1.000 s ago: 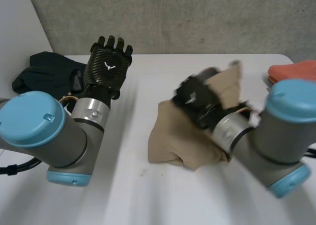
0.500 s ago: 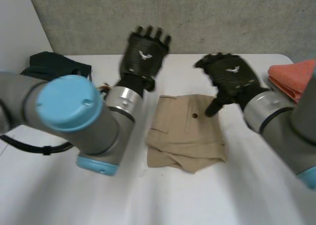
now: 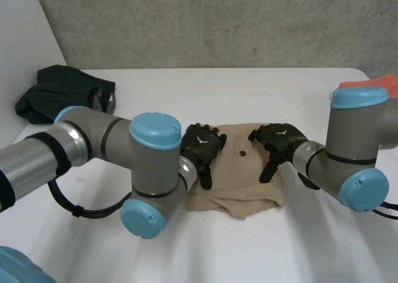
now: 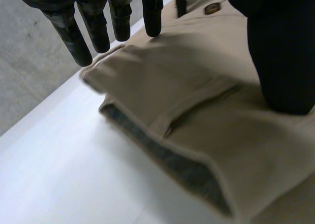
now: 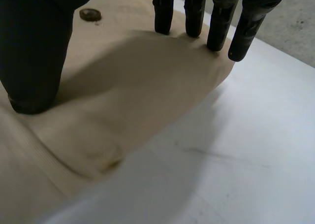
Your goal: Fold the laundry.
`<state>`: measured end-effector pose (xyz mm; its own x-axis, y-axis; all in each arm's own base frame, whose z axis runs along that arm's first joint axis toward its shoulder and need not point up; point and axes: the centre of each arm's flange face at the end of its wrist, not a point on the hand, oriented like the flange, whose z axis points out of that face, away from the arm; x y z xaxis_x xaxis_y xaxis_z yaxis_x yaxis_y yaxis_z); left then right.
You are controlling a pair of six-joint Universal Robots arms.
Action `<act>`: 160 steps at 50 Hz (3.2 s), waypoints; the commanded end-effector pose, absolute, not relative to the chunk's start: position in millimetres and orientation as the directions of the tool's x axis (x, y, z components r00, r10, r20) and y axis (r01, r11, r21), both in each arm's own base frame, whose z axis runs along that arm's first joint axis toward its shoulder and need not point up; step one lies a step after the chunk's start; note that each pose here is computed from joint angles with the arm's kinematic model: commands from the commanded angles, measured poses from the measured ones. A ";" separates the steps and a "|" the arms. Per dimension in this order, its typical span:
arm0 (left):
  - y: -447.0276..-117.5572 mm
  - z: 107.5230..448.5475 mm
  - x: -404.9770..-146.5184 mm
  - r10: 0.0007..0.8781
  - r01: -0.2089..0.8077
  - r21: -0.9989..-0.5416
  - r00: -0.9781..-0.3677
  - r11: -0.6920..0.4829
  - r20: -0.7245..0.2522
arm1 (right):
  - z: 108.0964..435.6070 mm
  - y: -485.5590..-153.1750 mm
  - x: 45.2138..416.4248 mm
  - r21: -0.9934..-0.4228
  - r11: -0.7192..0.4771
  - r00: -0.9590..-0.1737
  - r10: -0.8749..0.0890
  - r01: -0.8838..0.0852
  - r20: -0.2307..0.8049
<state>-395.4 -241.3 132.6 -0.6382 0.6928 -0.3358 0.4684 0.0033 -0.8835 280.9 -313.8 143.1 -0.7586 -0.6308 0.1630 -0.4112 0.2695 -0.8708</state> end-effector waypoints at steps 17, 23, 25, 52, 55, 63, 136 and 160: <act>-235.3 270.0 -369.3 0.718 0.258 -0.957 -0.641 -0.132 -0.272 | 220.1 -276.6 265.8 -0.895 -0.040 -0.756 -0.518 -0.444 0.399; -222.2 306.7 -352.6 0.807 0.134 -0.984 -0.565 -0.115 -0.171 | 195.0 -241.2 266.5 -0.913 0.015 -0.752 -0.573 -0.408 0.326; -219.8 309.8 -349.0 0.826 0.126 -0.987 -0.542 -0.098 -0.152 | 185.7 -232.3 269.5 -0.916 0.027 -0.743 -0.594 -0.401 0.308; -222.5 297.0 -334.2 0.848 0.163 -0.987 -0.521 -0.010 -0.095 | 105.4 -229.3 303.6 -0.892 -0.089 -0.647 -0.657 -0.444 0.388; -223.1 297.0 -333.8 0.848 0.162 -0.987 -0.522 -0.009 -0.093 | 106.3 -237.2 307.5 -0.885 -0.125 -0.643 -0.643 -0.448 0.416; -222.9 294.7 -333.6 0.848 0.165 -0.986 -0.523 -0.001 -0.088 | 108.3 -257.3 318.8 -0.889 -0.162 -0.656 -0.621 -0.428 0.429; -216.6 290.7 -331.4 0.850 0.175 -0.984 -0.521 0.014 -0.080 | 207.0 -552.2 0.7 -0.778 -0.594 -0.781 -0.378 -0.207 0.497; -212.0 293.9 -333.4 0.832 0.176 -0.984 -0.546 0.007 -0.092 | 163.3 -522.2 -74.7 -0.871 -0.441 -0.779 -0.460 -0.216 0.426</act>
<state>-333.3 -212.9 289.3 -0.5483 0.8319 -0.0858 0.1835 0.0196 -0.9828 -41.7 -534.6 138.4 -0.7376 -0.5075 0.4453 -0.2029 -0.4624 -0.8631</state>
